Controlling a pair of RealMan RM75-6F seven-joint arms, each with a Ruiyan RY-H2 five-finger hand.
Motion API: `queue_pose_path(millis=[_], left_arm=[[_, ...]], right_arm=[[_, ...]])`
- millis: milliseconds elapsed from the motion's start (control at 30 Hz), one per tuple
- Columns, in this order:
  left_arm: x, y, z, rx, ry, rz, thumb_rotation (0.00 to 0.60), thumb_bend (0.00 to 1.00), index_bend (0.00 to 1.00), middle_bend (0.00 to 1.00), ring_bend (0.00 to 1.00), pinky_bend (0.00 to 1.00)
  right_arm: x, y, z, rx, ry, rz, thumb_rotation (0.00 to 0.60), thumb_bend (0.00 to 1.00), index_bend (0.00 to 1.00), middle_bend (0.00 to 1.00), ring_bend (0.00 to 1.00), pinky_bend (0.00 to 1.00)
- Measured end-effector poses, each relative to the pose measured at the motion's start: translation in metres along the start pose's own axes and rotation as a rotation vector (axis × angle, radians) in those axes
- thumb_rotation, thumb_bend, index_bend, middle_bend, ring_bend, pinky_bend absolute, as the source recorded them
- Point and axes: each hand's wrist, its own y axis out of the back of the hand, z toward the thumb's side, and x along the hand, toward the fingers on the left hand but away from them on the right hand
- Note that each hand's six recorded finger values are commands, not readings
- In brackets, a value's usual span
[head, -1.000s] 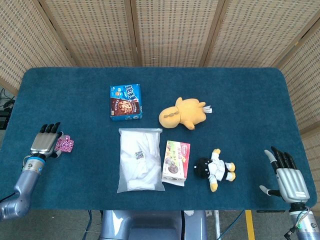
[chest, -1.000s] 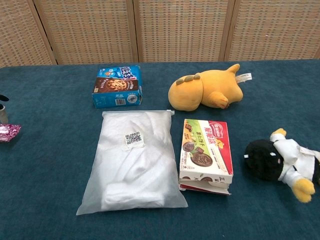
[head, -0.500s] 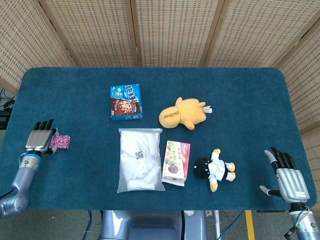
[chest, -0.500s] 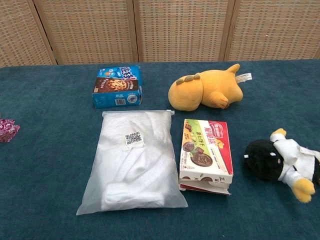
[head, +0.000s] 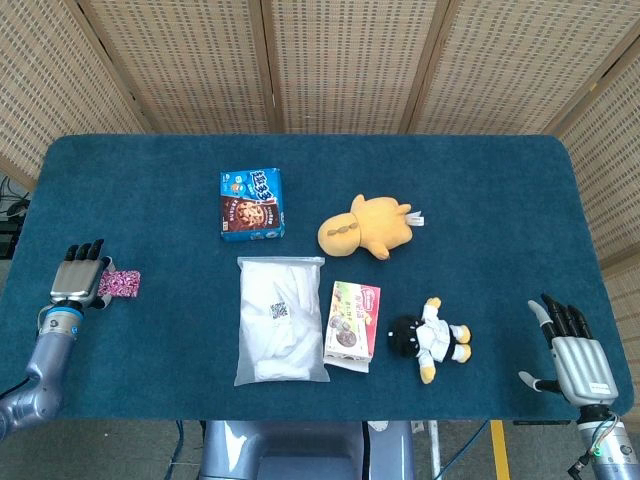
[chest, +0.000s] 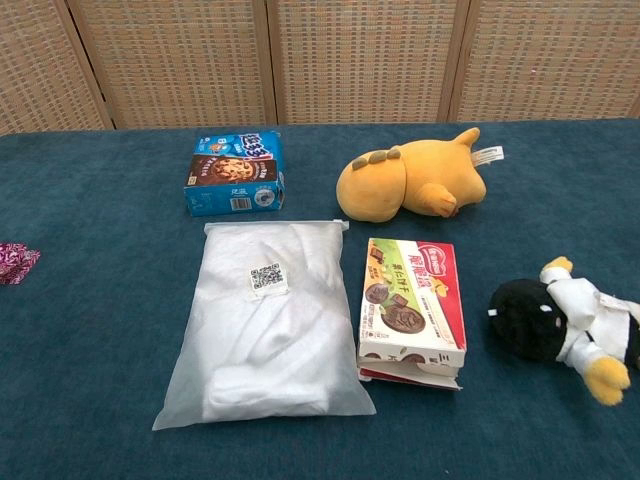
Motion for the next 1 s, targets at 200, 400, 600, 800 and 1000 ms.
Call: queue_pose_path(millis=[200,400,600,800,1000], left_arm=[[0.0024,-0.0033,0.0011,-0.01,0.012,-0.004,0.6,0.32,0.5,0.0,0.0,0.0],[0.0031,-0.0021,0.0023,-0.015,0.019,0.002,0.6,0.32,0.47,0.0,0.0,0.0],[0.0032,-0.002,0.0031,-0.016,0.015,-0.005,0.6,0.31,0.43,0.0,0.0,0.0],[0.0035,-0.0019,0.0035,-0.007,0.014,-0.006,0.6,0.31,0.41,0.0,0.0,0.0],[0.0035,-0.0027,0.0033,0.002,0.015,-0.006,0.6,0.31,0.4,0.0,0.0,0.0]], right_arm=[[-0.0002,0.0,-0.0004,-0.002,-0.001,0.0,0.6,0.0,0.0,0.0,0.0,0.0],[0.0001,0.0008,-0.0002,-0.003,0.001,-0.003,0.6,0.0,0.0,0.0,0.0,0.0],[0.0001,0.002,-0.0005,-0.004,0.001,-0.008,0.6,0.0,0.0,0.0,0.0,0.0],[0.0004,0.0022,-0.0001,-0.005,0.002,-0.008,0.6,0.0,0.0,0.0,0.0,0.0],[0.0004,0.0023,-0.0003,-0.006,0.002,-0.009,0.6,0.0,0.0,0.0,0.0,0.0]])
